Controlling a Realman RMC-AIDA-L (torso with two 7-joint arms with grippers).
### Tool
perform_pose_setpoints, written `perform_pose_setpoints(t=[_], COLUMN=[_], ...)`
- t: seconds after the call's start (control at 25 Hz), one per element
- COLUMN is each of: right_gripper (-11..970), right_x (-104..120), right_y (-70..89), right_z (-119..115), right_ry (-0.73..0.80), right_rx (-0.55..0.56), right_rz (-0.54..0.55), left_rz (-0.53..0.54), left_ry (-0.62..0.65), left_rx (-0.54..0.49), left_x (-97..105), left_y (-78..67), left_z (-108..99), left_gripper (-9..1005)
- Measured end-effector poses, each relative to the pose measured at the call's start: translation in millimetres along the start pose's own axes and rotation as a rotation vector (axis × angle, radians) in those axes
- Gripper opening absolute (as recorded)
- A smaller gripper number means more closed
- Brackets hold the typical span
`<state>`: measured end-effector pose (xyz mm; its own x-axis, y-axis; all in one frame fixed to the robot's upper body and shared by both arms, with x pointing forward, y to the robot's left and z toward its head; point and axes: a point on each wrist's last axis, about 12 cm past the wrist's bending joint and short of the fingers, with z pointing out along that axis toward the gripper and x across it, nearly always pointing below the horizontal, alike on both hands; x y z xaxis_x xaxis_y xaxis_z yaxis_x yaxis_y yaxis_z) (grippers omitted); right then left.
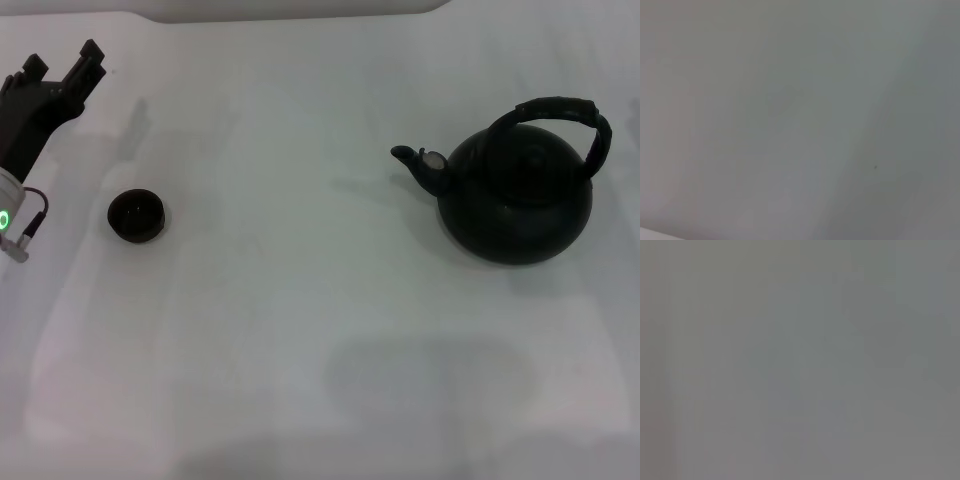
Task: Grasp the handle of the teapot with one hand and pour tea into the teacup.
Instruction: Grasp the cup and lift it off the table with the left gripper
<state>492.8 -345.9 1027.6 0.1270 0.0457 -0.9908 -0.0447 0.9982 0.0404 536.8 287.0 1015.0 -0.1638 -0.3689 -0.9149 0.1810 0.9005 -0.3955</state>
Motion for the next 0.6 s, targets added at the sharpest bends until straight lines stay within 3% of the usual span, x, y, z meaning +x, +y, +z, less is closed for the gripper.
perform_pose_setpoints(t=[0.44,0.6], right_gripper=[875,874], right_x=[0.9,1.1], right_y=[-0.8,-1.0], right_z=[-1.5,-1.7], right_ry=[0.006,0.007], right_rx=[0.004,0.005], right_rz=[0.003,0.004], left_rz=[0.004,0.008], left_ry=[0.004,0.030], left_rx=[0.007,0.059], left_x=[0.3,1.7], left_y=[-1.1,-9.5], left_z=[0.6,4.4], left_gripper=[876,876])
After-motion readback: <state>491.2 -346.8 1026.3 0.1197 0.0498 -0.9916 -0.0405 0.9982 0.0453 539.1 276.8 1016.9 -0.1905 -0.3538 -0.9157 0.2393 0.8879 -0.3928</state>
